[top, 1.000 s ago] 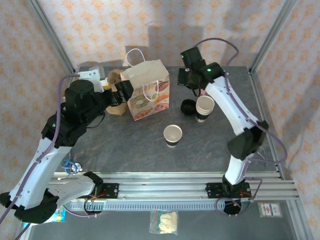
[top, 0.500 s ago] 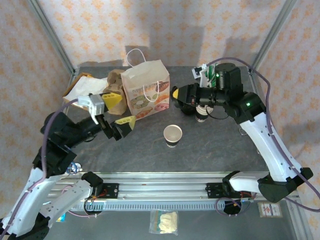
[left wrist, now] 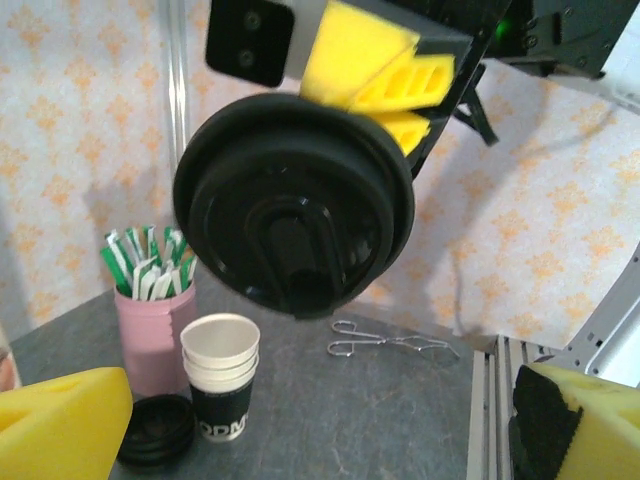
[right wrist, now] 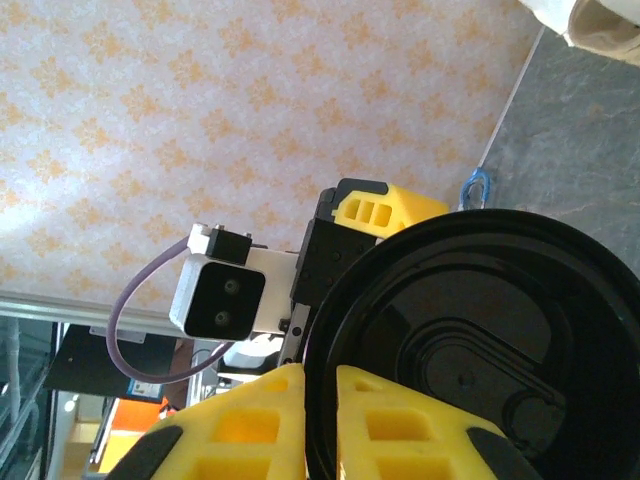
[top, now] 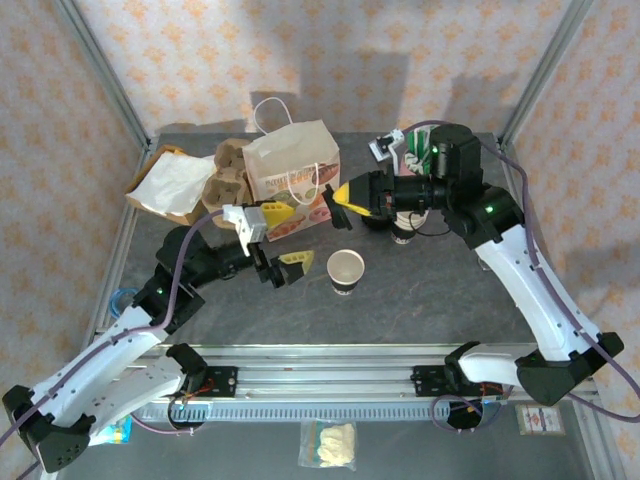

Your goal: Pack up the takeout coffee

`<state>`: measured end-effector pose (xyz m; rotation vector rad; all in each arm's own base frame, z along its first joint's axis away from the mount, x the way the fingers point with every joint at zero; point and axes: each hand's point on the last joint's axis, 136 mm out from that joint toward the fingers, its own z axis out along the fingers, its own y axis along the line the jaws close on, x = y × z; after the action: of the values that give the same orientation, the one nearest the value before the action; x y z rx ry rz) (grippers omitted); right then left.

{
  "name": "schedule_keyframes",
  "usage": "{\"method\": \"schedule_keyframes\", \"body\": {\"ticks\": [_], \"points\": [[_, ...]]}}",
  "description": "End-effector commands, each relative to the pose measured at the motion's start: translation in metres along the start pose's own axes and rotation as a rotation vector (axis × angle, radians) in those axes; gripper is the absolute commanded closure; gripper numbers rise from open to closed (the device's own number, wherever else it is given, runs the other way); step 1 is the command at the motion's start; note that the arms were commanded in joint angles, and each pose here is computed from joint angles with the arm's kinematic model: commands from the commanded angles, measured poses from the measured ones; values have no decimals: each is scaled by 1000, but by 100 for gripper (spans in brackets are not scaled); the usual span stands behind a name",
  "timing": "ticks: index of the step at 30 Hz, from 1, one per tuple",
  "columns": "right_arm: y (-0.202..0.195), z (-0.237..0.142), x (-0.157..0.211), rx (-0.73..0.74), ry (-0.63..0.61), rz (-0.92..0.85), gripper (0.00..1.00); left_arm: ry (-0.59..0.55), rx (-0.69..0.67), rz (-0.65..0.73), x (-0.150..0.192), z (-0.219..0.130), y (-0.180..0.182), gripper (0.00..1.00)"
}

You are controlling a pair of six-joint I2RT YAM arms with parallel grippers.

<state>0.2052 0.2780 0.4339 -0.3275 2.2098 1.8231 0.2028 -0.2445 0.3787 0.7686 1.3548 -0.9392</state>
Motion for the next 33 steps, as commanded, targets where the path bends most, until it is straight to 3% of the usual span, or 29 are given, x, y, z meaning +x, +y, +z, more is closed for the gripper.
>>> {"method": "schedule_keyframes", "body": {"ticks": [1,33], "points": [[2,4,2,-44,36,12,89,-154,-14,58,-31,4,1,1],[6,17,11,-68,80,17,90,-233,124,-92,-44,52,-7,1]]}}
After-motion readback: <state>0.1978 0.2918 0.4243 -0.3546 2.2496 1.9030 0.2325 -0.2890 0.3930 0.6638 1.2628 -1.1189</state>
